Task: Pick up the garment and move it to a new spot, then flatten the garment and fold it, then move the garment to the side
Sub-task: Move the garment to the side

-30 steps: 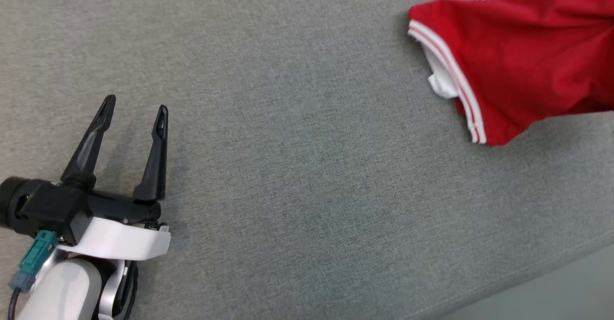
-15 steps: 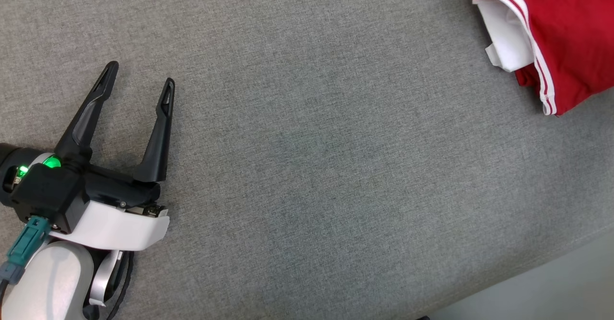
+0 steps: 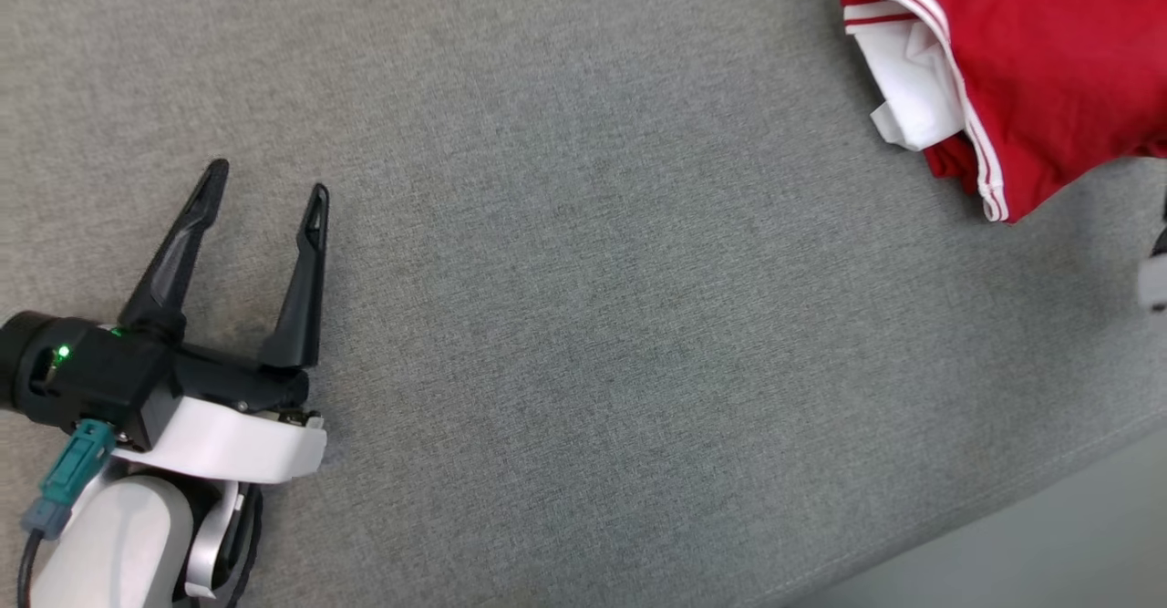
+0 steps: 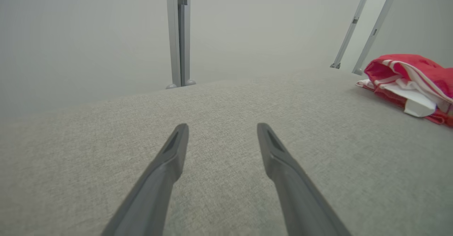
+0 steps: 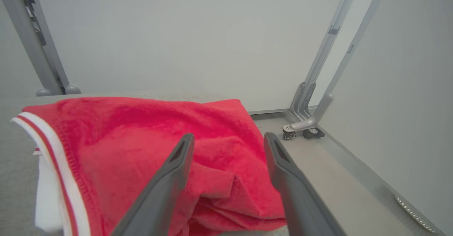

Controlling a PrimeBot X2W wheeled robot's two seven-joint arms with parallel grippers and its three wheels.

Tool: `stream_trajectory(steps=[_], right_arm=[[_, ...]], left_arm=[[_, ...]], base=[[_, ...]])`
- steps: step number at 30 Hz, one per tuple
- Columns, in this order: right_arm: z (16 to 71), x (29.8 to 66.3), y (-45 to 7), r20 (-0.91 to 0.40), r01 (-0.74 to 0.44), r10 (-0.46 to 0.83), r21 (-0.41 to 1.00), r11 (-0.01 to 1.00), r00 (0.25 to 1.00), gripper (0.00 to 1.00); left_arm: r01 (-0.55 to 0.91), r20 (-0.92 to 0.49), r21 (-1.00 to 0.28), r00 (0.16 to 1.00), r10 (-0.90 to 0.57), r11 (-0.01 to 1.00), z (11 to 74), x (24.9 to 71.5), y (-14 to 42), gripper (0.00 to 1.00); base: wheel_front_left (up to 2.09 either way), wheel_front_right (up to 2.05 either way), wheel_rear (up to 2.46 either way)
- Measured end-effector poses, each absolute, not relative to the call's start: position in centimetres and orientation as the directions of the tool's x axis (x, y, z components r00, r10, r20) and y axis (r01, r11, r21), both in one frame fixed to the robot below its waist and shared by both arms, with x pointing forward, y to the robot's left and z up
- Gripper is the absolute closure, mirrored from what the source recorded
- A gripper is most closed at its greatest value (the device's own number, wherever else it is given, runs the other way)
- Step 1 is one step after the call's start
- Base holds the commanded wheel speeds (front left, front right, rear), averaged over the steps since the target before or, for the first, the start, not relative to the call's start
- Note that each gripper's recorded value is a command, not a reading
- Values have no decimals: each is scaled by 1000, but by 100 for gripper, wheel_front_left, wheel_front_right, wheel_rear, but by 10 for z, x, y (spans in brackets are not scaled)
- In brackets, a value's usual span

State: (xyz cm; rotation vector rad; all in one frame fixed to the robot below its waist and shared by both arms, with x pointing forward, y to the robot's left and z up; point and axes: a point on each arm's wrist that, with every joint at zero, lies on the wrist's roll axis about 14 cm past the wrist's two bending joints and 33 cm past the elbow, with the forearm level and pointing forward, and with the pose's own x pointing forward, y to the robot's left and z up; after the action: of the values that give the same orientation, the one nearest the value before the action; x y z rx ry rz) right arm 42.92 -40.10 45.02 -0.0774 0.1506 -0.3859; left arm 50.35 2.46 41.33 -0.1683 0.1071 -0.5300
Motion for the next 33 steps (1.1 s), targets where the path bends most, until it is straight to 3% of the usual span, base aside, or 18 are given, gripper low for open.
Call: stream_trajectory(steps=[10,21,33], right_arm=[[461,399,-346,-65,336,-333,44,941,941,0],[481,392,-275,13,186,-189,127,974,982,0],[505,404,-193,67,-56,45,164,985,997,0]], left_arm=[[442,-2,-187,893,-450,877,447,488,39,0],[295,26,-190,955,-296,936,476,458,85,0],[99,28,-159,995,-96,982,493,415,156,0]], base=[[0,0,0],[0,0,0],[0,0,0]])
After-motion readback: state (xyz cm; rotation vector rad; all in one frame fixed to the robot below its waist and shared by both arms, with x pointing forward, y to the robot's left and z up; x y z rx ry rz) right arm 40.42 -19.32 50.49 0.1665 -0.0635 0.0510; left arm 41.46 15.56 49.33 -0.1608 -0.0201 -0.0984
